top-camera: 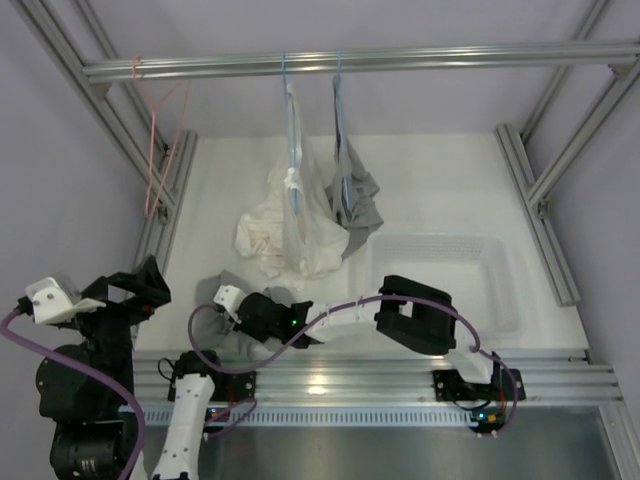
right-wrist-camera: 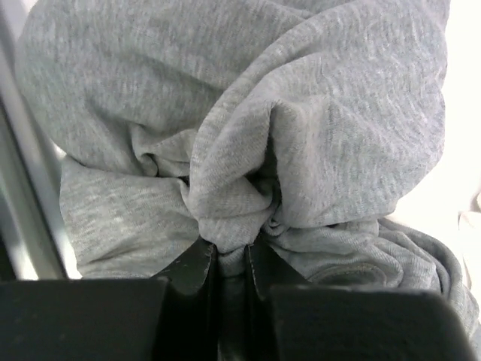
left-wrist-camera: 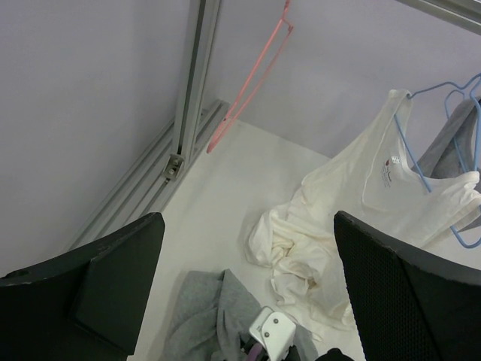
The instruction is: Remove the tank top from the hanger
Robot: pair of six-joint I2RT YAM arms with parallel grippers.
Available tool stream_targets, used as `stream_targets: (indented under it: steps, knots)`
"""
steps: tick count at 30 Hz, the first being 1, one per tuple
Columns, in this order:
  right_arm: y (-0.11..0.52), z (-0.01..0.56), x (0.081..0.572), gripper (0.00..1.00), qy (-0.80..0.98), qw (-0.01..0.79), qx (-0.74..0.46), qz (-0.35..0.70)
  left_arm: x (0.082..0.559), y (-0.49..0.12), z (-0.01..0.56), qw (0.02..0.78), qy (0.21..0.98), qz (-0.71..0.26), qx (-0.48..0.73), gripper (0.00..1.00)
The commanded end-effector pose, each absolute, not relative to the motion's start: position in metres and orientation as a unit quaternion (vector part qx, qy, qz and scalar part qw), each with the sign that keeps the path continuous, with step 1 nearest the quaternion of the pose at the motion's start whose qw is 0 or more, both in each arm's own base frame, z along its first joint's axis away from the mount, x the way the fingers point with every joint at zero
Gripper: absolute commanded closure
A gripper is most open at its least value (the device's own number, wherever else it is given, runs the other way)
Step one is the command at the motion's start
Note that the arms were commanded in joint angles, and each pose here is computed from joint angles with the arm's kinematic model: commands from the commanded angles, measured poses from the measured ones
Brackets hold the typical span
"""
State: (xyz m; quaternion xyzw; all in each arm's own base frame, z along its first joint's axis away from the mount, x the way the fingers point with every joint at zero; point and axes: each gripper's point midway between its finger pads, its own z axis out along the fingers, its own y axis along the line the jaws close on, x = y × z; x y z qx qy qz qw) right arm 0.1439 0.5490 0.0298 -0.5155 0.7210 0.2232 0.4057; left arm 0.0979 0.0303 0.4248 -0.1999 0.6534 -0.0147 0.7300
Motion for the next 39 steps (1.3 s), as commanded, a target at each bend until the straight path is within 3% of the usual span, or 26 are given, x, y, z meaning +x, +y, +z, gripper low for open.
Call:
stream_targets:
  steps: [1,11,21,32,39]
  knots:
    - [0.548,0.058,0.119,1.0,0.704,0.397,-0.524,0.27,0.092,0.033,0.43,0.741,0.642,-0.007,-0.195,0.01]
    - [0.496,0.242,0.11,1.0,0.636,0.5,-0.455,0.373,0.112,0.01,0.421,0.73,0.669,-0.044,-0.132,0.01]
    - [0.381,0.324,0.105,1.0,0.627,0.555,-0.379,0.395,0.155,-0.035,0.395,0.669,0.73,-0.135,-0.045,0.01]
    - [0.245,0.426,0.111,1.0,0.615,0.625,-0.28,0.391,0.168,-0.033,0.385,0.663,0.735,-0.13,-0.045,0.01]
    - [0.186,0.451,0.143,1.0,0.641,0.678,-0.21,0.292,0.169,-0.031,0.382,0.665,0.735,-0.125,-0.046,0.01]
